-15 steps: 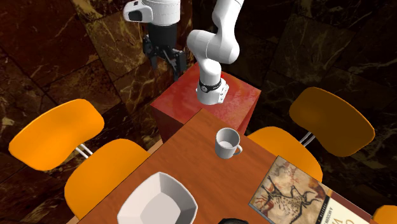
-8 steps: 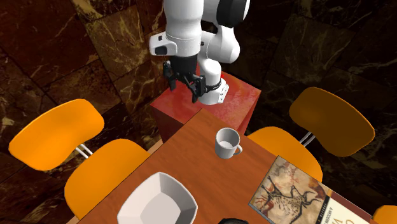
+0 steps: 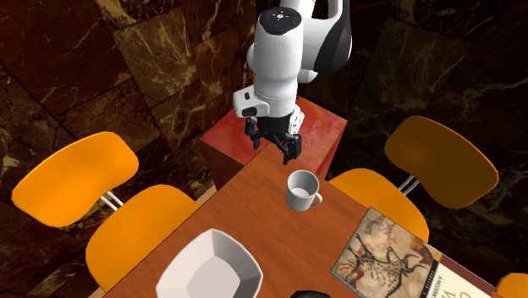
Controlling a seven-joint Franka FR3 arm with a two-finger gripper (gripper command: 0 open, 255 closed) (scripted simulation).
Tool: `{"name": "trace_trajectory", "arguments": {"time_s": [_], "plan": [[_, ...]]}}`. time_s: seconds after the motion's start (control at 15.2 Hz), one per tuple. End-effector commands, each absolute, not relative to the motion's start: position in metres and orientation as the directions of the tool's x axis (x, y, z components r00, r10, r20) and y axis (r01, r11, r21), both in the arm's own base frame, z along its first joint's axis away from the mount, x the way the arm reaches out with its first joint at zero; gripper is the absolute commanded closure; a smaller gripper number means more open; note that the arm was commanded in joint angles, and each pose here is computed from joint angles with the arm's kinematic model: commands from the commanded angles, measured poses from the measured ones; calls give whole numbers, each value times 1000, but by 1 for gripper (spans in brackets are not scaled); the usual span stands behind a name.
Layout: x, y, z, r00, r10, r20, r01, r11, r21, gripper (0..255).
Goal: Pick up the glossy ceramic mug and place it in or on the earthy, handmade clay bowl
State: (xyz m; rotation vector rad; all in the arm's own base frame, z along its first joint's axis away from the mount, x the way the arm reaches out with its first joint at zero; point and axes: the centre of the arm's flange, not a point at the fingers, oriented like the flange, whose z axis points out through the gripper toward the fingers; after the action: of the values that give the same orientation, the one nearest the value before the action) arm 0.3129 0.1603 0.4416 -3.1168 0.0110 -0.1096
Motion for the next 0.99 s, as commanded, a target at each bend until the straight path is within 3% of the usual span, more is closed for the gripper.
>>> {"name": "trace_trajectory", "arguments": {"time_s": [0.0,0.92], "plan": [[312,178,425,998,-2,63,0,-999,-32,0],[309,220,347,999,13,47,15,-999,-49,0]]}}
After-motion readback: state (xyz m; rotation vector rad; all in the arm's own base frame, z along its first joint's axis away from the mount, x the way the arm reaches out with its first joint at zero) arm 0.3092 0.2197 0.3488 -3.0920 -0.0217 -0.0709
